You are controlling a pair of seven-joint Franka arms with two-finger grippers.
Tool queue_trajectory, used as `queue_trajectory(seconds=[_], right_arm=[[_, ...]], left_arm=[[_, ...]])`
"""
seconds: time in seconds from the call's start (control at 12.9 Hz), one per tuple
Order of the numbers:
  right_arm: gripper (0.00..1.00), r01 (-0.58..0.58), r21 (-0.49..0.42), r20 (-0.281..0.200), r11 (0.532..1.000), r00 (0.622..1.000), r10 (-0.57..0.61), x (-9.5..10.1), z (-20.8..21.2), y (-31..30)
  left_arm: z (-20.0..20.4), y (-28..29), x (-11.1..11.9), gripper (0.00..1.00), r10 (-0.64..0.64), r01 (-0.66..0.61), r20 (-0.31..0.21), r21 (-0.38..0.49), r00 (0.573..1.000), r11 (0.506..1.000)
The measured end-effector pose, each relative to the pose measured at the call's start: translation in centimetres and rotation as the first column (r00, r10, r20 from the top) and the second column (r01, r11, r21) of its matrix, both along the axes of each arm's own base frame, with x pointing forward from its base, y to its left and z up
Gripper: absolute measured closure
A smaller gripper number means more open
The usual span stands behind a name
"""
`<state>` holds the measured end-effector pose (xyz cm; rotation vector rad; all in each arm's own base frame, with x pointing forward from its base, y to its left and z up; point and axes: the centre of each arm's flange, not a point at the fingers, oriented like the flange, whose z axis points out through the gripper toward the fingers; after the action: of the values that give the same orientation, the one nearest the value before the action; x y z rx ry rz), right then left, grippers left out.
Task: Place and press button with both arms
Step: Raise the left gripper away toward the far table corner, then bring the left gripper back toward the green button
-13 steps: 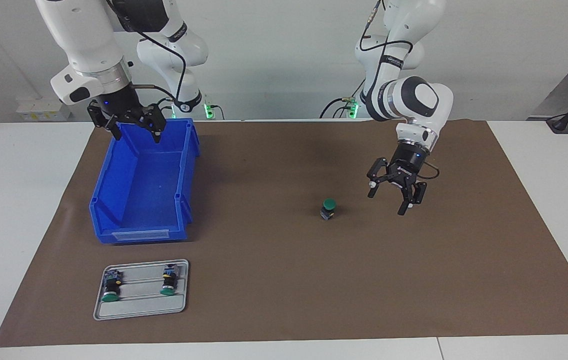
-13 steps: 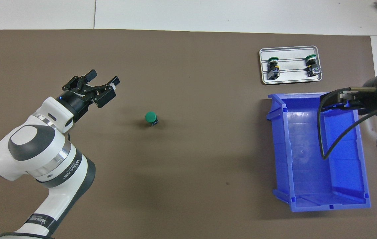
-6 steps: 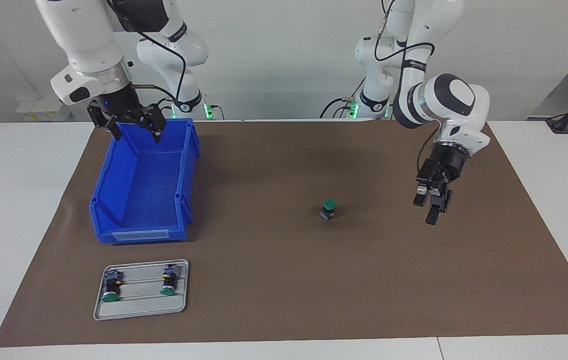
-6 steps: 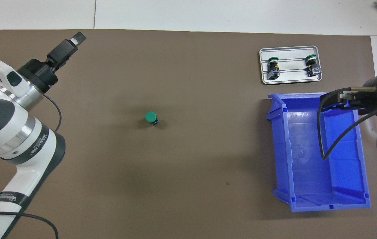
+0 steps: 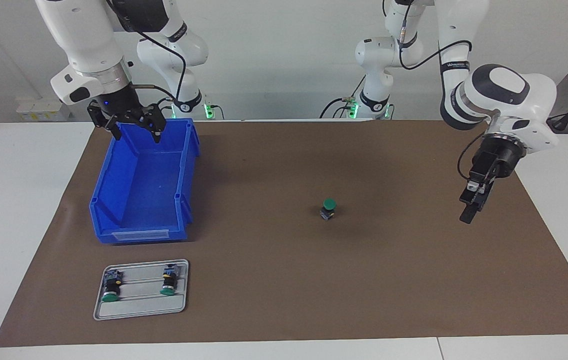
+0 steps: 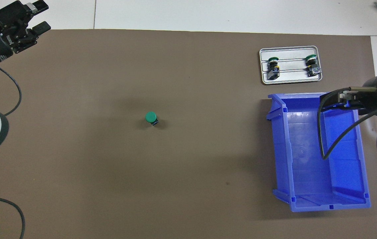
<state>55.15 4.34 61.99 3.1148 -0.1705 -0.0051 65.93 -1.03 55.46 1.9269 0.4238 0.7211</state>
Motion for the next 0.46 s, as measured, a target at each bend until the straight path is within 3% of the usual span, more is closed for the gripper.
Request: queue_trajectory(seconds=[0.15, 0.23, 0.46], right_arm=[[0.00, 0.000, 0.000, 0.000, 1.000, 1.000, 0.000, 0.0, 0.0, 0.0], [0.00, 0.000, 0.000, 0.000, 1.000, 1.000, 0.000, 0.0, 0.0, 0.0], [0.00, 0.000, 0.000, 0.000, 1.000, 1.000, 0.000, 0.0, 0.0, 0.0]], left_arm=[[3.1, 1.6, 0.5, 0.00, -0.076, 0.078, -0.027, 0.090, 0.997, 0.993], [4.6, 1.6, 0.3, 0.00, -0.147, 0.153, -0.041, 0.193, 0.988, 0.969], [8.3, 0.5, -1.2, 0.00, -0.311, 0.358, -0.178, 0.493, 0.934, 0.793]])
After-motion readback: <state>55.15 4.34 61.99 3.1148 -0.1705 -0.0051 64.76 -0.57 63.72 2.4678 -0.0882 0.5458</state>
